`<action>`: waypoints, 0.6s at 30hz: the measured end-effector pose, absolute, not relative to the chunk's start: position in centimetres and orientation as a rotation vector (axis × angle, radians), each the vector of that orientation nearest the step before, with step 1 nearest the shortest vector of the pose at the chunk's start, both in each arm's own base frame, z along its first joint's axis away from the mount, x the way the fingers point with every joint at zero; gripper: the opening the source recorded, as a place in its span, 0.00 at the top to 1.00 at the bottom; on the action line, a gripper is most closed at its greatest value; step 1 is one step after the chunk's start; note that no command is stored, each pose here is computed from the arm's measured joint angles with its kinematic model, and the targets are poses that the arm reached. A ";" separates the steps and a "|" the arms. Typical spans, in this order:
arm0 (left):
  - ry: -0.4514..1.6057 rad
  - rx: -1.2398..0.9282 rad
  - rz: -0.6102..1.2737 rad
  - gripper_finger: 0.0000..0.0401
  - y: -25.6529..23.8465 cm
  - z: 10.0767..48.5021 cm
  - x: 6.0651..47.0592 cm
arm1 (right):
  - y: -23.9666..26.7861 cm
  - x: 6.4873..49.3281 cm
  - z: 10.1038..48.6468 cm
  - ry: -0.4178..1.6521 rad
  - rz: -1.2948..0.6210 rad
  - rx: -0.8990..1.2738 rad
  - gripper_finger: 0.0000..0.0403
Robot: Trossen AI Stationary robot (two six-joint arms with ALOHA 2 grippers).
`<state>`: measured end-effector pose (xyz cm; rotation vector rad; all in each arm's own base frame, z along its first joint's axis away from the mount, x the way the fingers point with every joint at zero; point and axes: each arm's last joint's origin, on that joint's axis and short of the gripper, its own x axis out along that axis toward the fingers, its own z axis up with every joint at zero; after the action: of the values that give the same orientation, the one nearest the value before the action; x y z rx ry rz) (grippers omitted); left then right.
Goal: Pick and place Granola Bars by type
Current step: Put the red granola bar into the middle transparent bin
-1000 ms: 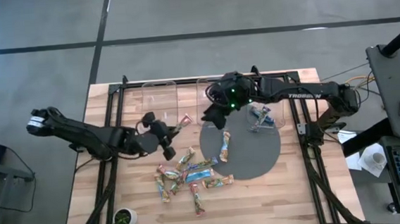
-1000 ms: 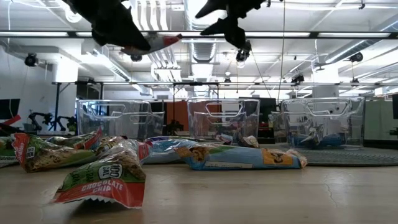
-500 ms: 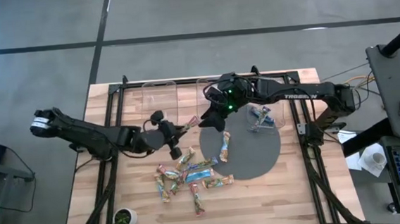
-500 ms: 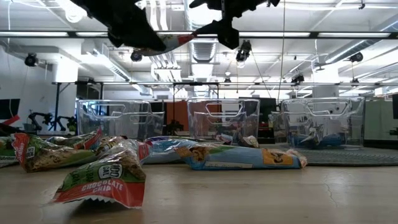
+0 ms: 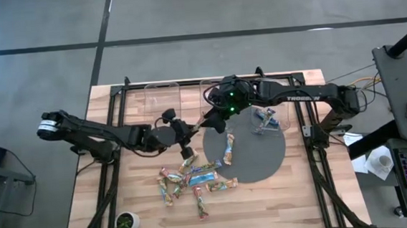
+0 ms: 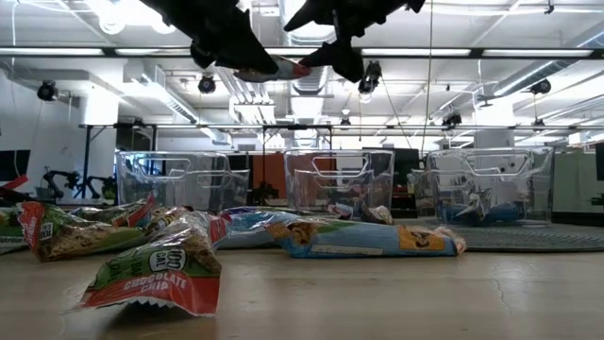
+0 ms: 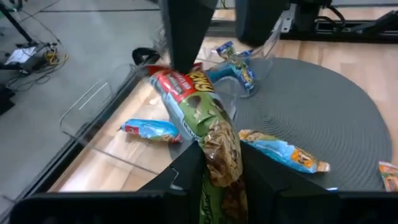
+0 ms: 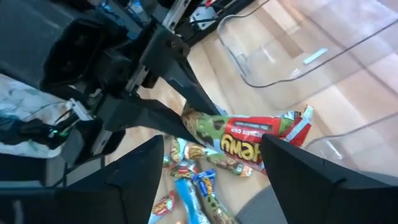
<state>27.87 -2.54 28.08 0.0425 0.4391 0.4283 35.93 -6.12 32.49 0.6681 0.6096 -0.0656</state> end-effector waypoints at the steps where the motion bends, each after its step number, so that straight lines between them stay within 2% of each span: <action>1: 0.449 0.043 0.434 0.83 -2.5 28.0 27.8 | -6.1 35.8 32.6 0.611 -0.073 0.662 0.36; 8: 0.494 0.023 0.462 0.83 -2.4 27.4 27.4 | -6.3 34.6 32.7 0.663 -0.192 0.612 0.32; 13: 0.471 0.042 0.459 0.83 -2.5 28.0 27.6 | -6.1 34.6 32.5 0.690 -0.088 0.605 0.29; 18: 0.470 0.059 0.454 0.83 -2.5 28.3 27.7 | -6.4 34.6 32.4 0.691 -0.063 0.565 0.28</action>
<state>27.67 -2.47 28.26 0.0588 0.4703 0.4540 34.62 -6.35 32.42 0.5653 0.6911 -0.0629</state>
